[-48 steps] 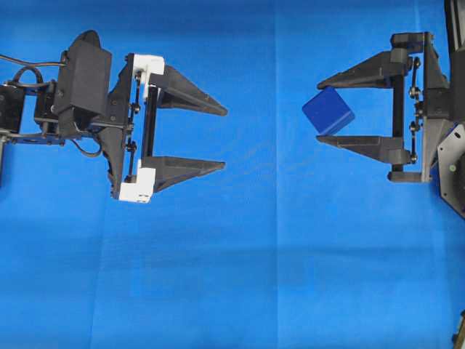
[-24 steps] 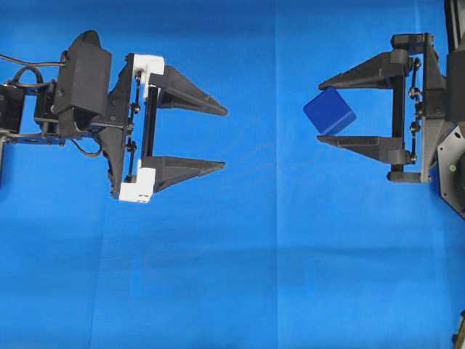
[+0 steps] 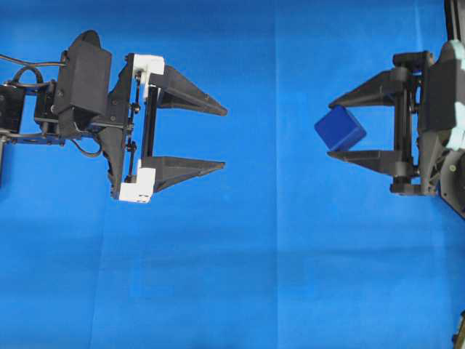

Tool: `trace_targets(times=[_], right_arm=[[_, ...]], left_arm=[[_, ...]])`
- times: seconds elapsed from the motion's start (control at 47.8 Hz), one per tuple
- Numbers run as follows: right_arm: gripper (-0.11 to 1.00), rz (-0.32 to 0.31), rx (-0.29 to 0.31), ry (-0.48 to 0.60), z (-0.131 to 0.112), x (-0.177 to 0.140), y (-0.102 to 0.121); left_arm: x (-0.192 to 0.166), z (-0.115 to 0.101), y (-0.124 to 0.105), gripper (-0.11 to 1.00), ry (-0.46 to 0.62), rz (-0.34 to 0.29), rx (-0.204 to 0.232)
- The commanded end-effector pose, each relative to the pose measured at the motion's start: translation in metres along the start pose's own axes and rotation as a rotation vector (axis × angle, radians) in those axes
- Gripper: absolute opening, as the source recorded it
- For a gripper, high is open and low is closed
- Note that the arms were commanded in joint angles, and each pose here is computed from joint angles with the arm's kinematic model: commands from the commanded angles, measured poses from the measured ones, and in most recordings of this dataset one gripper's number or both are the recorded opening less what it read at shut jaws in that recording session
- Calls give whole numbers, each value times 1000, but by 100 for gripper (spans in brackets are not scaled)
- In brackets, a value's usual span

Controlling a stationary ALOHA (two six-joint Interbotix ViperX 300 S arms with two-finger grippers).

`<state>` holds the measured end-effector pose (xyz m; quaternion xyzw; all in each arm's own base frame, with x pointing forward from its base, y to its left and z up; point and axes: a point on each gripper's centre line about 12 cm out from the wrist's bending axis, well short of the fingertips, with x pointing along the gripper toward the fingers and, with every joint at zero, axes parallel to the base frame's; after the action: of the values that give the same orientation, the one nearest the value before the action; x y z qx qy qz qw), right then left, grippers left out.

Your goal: Handover the blue block to the right arm after grasping it with the left arm, then place it in the designated position.

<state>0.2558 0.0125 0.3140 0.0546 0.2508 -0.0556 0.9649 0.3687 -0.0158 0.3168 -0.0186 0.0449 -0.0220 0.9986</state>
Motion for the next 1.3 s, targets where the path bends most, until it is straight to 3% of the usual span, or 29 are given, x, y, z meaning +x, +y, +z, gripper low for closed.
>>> trace_targets(times=[0.0,1.275], right_arm=[[55,1,6,16,1,-3,2],[55,-2,0,38,-2,-1,3]], left_arm=[[-4,16,-1,92,-44,-4,2],[-4,15,-2,92,-43,-6,2]])
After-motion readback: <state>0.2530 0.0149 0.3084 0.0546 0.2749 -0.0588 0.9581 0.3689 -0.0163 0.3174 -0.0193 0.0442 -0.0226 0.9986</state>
